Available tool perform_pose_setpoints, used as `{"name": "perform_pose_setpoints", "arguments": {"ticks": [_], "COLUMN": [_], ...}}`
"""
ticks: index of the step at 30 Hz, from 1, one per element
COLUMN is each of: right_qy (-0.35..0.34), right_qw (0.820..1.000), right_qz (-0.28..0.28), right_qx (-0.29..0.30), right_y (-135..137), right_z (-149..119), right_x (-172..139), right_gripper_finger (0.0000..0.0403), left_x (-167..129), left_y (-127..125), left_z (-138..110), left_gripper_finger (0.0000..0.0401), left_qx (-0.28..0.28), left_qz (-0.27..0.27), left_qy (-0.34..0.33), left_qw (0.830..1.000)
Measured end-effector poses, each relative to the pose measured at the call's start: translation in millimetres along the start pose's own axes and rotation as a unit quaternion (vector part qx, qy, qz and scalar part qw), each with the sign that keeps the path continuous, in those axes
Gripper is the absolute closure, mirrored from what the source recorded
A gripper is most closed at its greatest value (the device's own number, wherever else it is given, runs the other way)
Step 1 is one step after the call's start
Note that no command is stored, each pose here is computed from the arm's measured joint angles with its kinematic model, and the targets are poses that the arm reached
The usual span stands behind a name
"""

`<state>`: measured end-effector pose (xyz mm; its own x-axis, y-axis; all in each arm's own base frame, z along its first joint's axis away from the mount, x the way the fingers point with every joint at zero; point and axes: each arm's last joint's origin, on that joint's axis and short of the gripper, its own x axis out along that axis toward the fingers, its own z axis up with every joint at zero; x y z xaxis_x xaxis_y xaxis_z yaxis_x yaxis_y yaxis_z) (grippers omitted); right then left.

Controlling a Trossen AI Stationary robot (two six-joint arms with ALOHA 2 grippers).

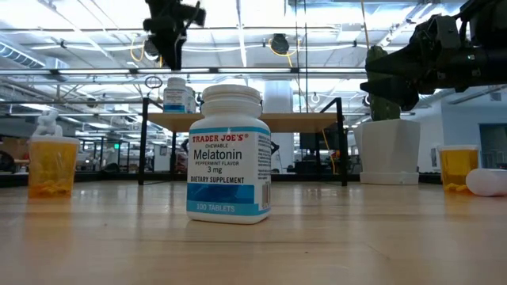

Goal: Pick and place medicine bottles onto shelf by color
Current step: Put the bottom left white medicine bottle on the shelf

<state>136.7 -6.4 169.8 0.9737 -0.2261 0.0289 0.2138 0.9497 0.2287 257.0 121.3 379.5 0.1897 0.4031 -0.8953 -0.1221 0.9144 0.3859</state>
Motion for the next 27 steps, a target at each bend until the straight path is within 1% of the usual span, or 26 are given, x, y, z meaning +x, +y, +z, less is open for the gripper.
{"name": "perform_pose_setpoints", "arguments": {"ticks": [3, 7, 9, 11, 13, 14, 16, 19, 22, 25, 27], "right_qy": [0.0, 0.002, 0.005, 0.008, 0.009, 0.011, 0.012, 0.017, 0.017, 0.016, 0.017], "right_qw": [1.0, 1.0, 1.0, 1.0, 1.0, 1.0, 1.0, 1.0, 1.0, 1.0, 1.0], "right_qz": [0.0, -0.001, -0.001, -0.002, -0.002, -0.002, -0.003, -0.004, -0.004, -0.004, -0.004], "right_qx": [0.0, -0.001, -0.004, -0.006, -0.006, -0.006, -0.004, -0.006, -0.004, 0.005, 0.009], "right_y": [0, 0, 0, 0, 0, 0, 0, -1, 0, 0, 0], "right_z": [0, 0, -1, -2, -2, -3, -3, -4, -5, -5, -5], "right_x": [0, 0, 0, 1, 1, 1, 1, 2, 2, 3, 3], "right_gripper_finger": [0.0124, 0.0124, 0.0124, 0.0124, 0.0124, 0.0124, 0.0124, 0.0124, 0.0124, 0.0124, 0.0124], "left_x": [-18, -23, -22, -22, -20, -21, -27, -40, -53, -64, -70], "left_y": [-8, -32, -53, -76, -101, -112, -134, -167, -202, -236, -260], "left_z": [0, -1, -5, -11, -14, -17, -25, -36, -51, -70, -81], "left_gripper_finger": [0.0123, 0.0123, 0.0123, 0.0123, 0.0123, 0.0123, 0.0123, 0.0123, 0.0123, 0.0123, 0.0123], "left_qx": [-0.038, -0.086, -0.081, -0.072, -0.075, -0.085, -0.127, -0.213, -0.293, -0.345, -0.362], "left_qz": [-0.01, -0.069, -0.09, -0.095, -0.1, -0.103, -0.108, -0.124, -0.136, -0.16, -0.181], "left_qy": [-0.005, 0.002, 0.015, 0.022, 0.028, 0.03, 0.035, 0.045, 0.064, 0.091, 0.103], "left_qw": [0.999, 0.994, 0.993, 0.993, 0.992, 0.991, 0.985, 0.968, 0.944, 0.92, 0.909]}}
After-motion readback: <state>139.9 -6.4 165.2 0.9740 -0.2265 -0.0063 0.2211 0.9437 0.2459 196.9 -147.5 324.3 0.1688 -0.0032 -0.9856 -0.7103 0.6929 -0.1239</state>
